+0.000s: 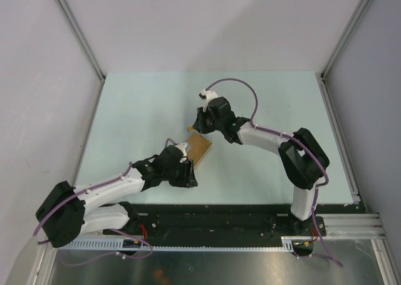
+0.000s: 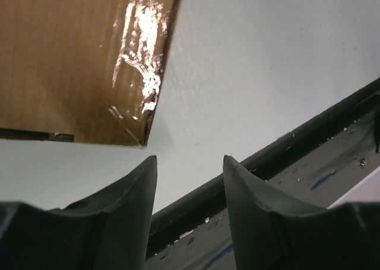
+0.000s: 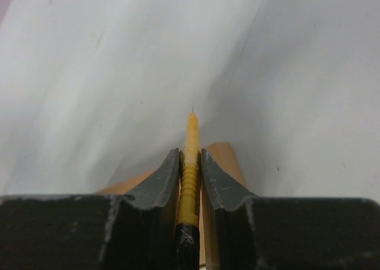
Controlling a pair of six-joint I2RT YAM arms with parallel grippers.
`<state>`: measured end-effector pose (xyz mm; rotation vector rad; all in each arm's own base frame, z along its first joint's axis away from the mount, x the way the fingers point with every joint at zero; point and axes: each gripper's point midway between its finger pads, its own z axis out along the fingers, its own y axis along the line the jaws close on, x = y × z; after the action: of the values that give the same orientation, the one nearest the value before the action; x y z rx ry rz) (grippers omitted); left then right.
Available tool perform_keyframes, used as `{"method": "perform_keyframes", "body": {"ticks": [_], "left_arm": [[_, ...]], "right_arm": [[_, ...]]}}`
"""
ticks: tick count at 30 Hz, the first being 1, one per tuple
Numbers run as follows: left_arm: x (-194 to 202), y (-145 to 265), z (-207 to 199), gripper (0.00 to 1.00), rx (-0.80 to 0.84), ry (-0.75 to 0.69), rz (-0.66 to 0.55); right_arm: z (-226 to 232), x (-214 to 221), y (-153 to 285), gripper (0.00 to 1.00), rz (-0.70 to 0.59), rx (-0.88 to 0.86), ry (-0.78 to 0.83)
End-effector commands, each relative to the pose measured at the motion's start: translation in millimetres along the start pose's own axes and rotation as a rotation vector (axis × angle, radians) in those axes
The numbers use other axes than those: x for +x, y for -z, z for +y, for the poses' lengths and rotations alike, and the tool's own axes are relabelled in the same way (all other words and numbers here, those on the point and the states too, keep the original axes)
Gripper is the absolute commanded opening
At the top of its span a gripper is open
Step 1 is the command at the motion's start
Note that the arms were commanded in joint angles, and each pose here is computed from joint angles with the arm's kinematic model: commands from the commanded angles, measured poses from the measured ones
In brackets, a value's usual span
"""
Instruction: Unpack the express box
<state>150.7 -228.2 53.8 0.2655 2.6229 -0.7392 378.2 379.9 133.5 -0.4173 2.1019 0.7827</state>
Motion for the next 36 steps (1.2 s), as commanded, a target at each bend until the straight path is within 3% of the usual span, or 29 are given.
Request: {"method": "perform_keyframes", "body": {"ticks": [1, 18, 30, 36], "left_arm": [[-7.1, -7.3, 5.4, 0.54, -0.054, 0.102, -0.042], [-74.6, -14.2, 64.8, 0.57, -0.323, 0.272, -0.176], [-165.1, -26.4, 57.4, 0.64, -0.248, 0.191, -0.220], [-177.1, -32.2, 53.2, 0.64, -0.207, 0.182, -0.206]], "right_arm": [[-0.4, 10.9, 5.1, 0.00, 0.081, 0.043, 0.076], [-10.7, 41.2, 89.2, 0.00, 0.258, 0.300, 0.111], [5.7, 37.7, 127.9, 0.00, 0.222, 0.292, 0.077], [-15.1, 34.9, 136.9, 0.00, 0.188, 0.416, 0.077]]}}
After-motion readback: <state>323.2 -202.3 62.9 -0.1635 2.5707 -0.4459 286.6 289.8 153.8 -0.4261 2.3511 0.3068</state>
